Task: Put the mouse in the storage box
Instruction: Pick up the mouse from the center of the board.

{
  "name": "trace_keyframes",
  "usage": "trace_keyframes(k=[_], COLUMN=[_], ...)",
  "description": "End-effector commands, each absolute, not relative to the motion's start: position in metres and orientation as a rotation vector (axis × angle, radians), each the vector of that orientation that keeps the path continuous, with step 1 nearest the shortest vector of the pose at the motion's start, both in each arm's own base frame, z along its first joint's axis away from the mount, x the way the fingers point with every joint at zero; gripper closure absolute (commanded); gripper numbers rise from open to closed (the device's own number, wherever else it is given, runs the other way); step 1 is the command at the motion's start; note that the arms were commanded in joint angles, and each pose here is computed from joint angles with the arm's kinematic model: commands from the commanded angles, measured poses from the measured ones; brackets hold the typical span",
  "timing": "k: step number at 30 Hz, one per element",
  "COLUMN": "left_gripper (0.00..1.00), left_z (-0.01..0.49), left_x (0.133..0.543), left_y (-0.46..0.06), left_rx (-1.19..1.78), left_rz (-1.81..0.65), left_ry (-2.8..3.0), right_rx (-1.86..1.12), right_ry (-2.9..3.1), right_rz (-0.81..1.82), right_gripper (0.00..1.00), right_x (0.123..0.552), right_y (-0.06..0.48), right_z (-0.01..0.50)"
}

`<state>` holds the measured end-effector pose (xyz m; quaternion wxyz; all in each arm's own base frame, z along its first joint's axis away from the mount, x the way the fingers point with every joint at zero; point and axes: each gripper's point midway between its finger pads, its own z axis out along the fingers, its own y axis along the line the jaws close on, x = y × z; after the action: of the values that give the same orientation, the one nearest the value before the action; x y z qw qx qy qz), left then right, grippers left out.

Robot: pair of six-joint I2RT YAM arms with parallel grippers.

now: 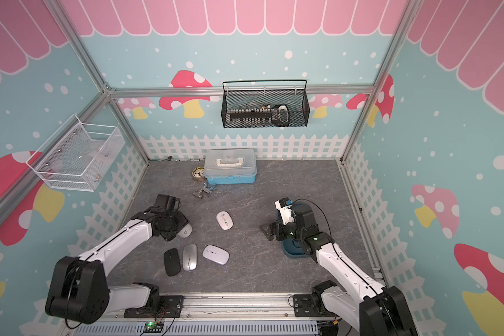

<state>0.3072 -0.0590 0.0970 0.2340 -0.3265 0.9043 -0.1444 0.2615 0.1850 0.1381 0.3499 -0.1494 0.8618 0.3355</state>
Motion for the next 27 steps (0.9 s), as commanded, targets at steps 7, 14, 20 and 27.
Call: trace_keyframes(k=[7, 14, 20, 27], left_gripper=[0.54, 0.51, 0.51, 0.52], left_z=[0.267, 0.283, 0.267, 0.254], left_x=[0.310, 0.268, 0.241, 0.227], left_y=[-0.230, -0.292, -0.308, -0.316], left_rx=[0.365, 0.874, 1.156, 1.318], left_rz=[-0.652, -0.626, -0.497, -0.368], left_ry=[2.009, 1.711, 1.522, 1.377], right_rx=[-0.406, -0.521, -0.585, -0.641], right_ry=[2.135, 2.027, 1.916, 1.892], right_rz=[1.140, 1.240, 1.349, 1.463], right_gripper=[0.03, 0.03, 0.03, 0.04], right_x=[0.253, 0.242, 0.223, 0.210], right_y=[0.213, 0.224, 0.229, 0.240], right_z=[0.199, 0.261, 0.294, 0.306])
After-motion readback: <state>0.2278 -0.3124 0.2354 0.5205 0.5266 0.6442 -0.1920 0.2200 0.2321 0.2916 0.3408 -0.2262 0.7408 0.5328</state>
